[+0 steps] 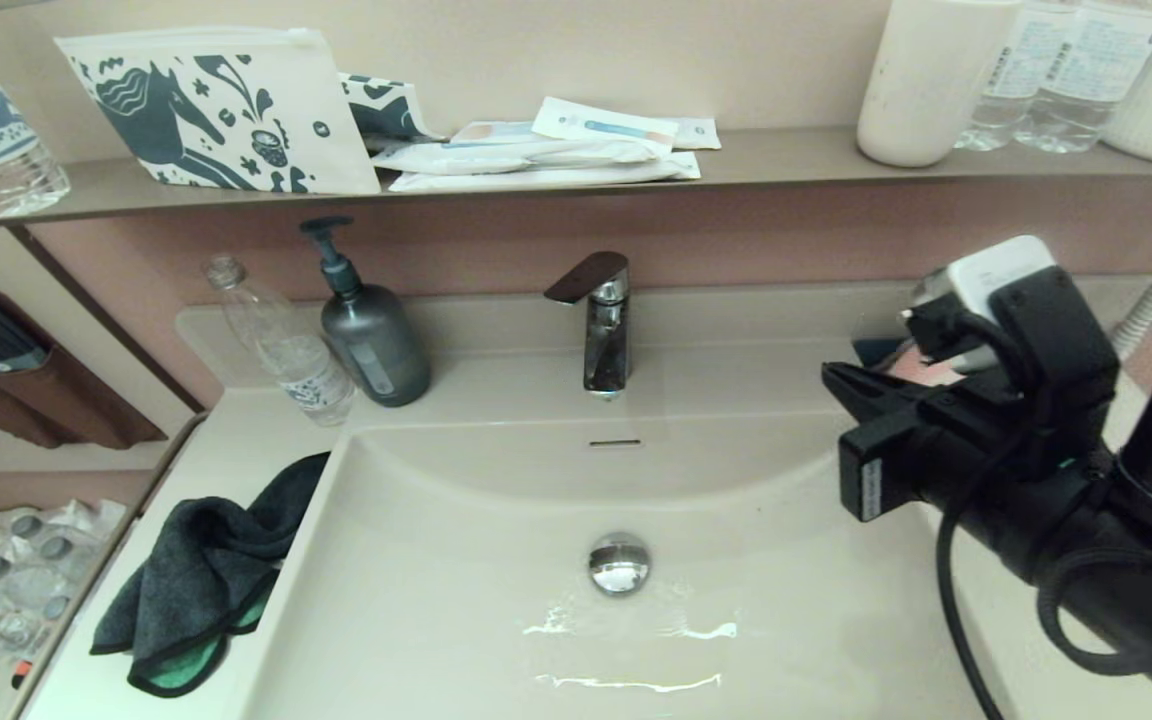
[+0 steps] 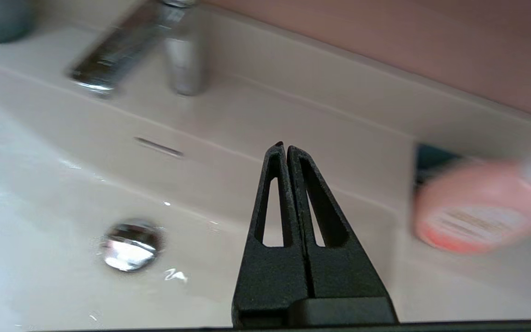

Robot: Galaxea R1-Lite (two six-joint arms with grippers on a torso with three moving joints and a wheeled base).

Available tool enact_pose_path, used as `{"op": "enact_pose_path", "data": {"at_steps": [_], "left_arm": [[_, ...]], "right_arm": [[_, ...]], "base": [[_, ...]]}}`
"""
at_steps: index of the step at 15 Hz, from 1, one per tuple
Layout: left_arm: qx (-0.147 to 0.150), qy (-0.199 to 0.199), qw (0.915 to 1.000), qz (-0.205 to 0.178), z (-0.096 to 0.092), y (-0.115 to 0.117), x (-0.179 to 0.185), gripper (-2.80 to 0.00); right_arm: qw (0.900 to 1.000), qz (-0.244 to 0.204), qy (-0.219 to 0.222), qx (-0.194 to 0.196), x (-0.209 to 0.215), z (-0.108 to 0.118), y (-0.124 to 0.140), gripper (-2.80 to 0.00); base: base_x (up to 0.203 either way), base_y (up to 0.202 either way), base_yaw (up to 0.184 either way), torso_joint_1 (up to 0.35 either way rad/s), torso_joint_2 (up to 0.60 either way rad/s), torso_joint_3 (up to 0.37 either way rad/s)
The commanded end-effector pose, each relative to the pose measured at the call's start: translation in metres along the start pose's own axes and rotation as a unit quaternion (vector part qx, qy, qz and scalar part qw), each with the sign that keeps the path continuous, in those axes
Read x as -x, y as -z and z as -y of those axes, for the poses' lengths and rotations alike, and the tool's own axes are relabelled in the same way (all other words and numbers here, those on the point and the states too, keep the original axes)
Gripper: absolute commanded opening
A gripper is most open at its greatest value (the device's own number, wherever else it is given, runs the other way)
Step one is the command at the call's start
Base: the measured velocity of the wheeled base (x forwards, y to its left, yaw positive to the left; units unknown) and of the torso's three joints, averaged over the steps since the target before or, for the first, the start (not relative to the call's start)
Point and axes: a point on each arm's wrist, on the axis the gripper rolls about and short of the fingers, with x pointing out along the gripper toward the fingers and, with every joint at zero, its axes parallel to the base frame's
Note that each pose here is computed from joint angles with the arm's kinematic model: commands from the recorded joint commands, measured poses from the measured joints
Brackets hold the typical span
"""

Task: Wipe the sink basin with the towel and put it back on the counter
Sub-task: Pick up the cloth

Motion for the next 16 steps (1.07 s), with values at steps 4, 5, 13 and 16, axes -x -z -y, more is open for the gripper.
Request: {"op": "enact_pose_path", "data": {"at_steps": [4, 5, 13, 16], "left_arm": [[0.001, -0.001, 1.0, -0.001, 0.0, 0.0, 0.0, -2.8], [0.001, -0.001, 1.0, -0.001, 0.0, 0.0, 0.0, -2.8], [0.001, -0.001, 1.0, -0.001, 0.0, 0.0, 0.0, -2.8], [0.001, -0.001, 1.0, -0.001, 0.0, 0.0, 0.0, -2.8]], "right_arm": [[0.996, 0.016, 0.088, -0.017, 0.044, 0.06, 0.007, -2.8], [0.994, 0.017, 0.11, -0.019, 0.055, 0.073, 0.009, -2.8], [0.978, -0.03, 0.196, -0.061, 0.128, 0.126, 0.024, -2.8], [0.956, -0.029, 0.285, -0.063, 0.152, 0.135, 0.022, -2.8]], "base": [[0.0, 0.0, 0.0, 0.0, 0.0, 0.0], [0.0, 0.0, 0.0, 0.0, 0.0, 0.0], [0.0, 0.0, 0.0, 0.0, 0.0, 0.0], [0.0, 0.0, 0.0, 0.0, 0.0, 0.0]]}}
